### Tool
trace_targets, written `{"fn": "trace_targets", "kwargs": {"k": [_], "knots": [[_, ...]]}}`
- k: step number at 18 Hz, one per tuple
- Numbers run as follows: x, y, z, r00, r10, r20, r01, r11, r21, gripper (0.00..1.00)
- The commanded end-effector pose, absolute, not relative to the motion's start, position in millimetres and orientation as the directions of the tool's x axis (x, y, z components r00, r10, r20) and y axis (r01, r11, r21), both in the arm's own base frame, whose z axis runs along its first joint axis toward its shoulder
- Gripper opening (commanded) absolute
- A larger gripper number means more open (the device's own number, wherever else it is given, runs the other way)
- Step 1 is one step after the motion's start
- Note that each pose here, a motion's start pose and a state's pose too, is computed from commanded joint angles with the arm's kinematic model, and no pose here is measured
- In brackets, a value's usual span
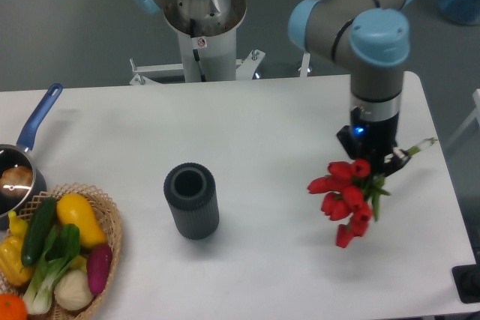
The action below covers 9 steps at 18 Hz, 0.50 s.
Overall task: Place the flowers on the table
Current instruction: 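Carry the red tulip bunch with the gripper toward the grey vase, then lower the tulips onto the table beside the vase and release them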
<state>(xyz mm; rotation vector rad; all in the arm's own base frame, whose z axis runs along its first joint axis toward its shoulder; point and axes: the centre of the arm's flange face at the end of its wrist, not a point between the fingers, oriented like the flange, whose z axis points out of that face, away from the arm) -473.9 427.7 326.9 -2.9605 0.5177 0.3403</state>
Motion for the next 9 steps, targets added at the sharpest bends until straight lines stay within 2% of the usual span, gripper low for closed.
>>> {"fn": "trace_targets", "kwargs": {"k": [6,9], "knots": [[-442.3,460.8,310.5,0.934,-0.291,-0.205,-0.315,-0.945,-0.092,0.28],[-432.6,458.1,286.5,0.937,-0.307,-0.164,-0.323,-0.943,-0.082,0.42]]}}
